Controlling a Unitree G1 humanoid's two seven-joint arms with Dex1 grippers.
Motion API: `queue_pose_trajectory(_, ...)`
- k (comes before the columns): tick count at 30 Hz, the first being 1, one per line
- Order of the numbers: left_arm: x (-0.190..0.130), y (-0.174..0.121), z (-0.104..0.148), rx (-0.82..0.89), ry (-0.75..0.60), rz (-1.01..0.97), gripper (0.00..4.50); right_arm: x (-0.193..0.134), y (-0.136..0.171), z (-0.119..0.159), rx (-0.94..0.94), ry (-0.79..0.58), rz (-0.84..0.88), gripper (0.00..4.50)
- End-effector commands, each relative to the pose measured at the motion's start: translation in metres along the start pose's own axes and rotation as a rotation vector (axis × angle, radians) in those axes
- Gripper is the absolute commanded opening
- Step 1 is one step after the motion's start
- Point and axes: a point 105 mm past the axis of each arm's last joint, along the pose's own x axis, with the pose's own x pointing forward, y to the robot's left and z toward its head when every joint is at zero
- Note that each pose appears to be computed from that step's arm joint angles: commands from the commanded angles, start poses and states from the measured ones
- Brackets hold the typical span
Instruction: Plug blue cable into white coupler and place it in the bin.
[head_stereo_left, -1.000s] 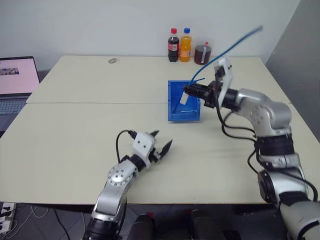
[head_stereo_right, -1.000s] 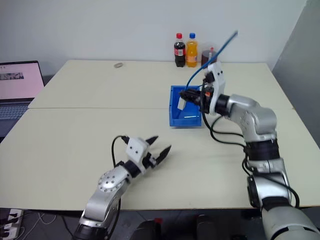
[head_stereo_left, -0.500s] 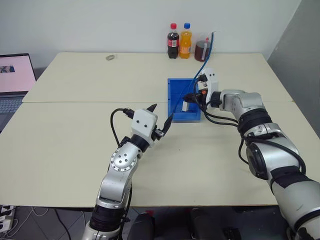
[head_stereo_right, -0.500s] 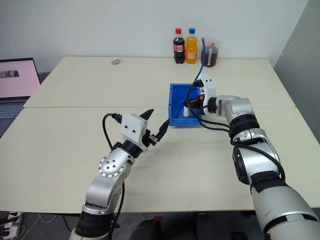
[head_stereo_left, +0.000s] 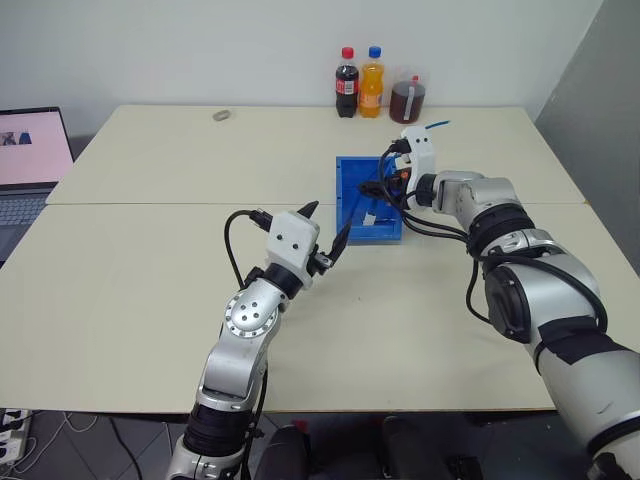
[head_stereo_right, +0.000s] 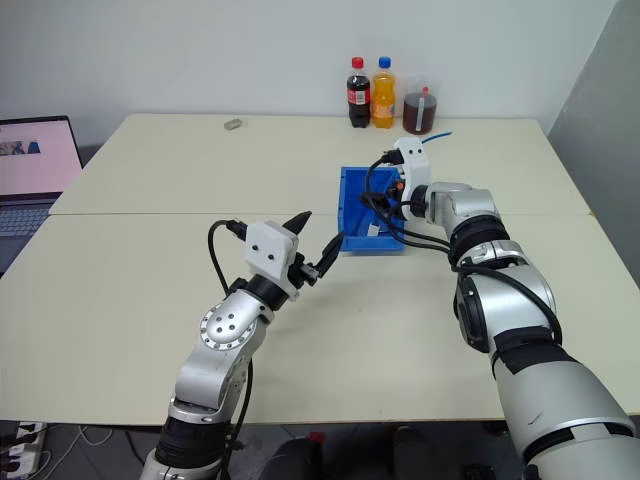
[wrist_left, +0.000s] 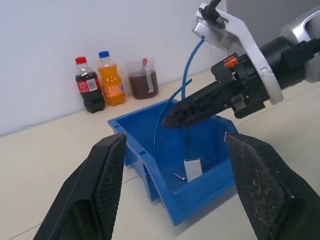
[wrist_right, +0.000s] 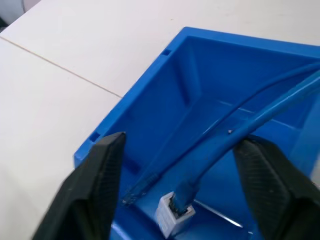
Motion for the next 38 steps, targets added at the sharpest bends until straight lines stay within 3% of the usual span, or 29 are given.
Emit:
queue_pose_trajectory(1, 0.002, 0.000, 0.008, 0.014, -0.036, 0.001, 3.28, -0.015, -0.005, 0.051, -0.063, -0.155, -0.040, 3.82)
queue_pose_trajectory(6, 0.000, 0.001, 0.007, 0.012, -0.033, 0.016, 3.28, -0.036, -0.031, 0.063, -0.153, -0.272, -0.166, 3.82)
queue_pose_trajectory(9, -0.002, 0.005, 0.006, 0.011, -0.033, 0.053, 3.28, -0.056, -0.041, 0.067, -0.164, -0.425, -0.217, 3.82)
queue_pose_trajectory(14, -0.008, 0.029, 0.005, 0.053, -0.037, 0.212, 3.28, -0.085, -0.013, 0.040, -0.257, -0.580, -0.308, 3.82)
queue_pose_trajectory(22, -0.031, 0.063, -0.008, 0.107, 0.011, 0.465, 3.28, -0.111, 0.011, -0.039, -0.204, -0.575, -0.533, 3.82)
queue_pose_trajectory(25, -0.061, 0.073, -0.038, 0.088, 0.124, 0.553, 3.28, -0.122, 0.025, -0.087, -0.155, -0.513, -0.539, 3.82)
queue_pose_trajectory(29, -0.093, 0.068, -0.069, 0.042, 0.239, 0.575, 3.28, -0.134, 0.041, -0.124, -0.142, -0.422, -0.509, 3.82)
queue_pose_trajectory(32, -0.110, 0.062, -0.075, 0.036, 0.271, 0.559, 3.28, -0.147, 0.046, -0.138, -0.205, -0.365, -0.490, 3.82)
queue_pose_trajectory(38, -0.106, 0.059, -0.056, -0.004, 0.233, 0.529, 3.28, -0.170, 0.013, -0.136, -0.217, -0.353, -0.601, 3.82)
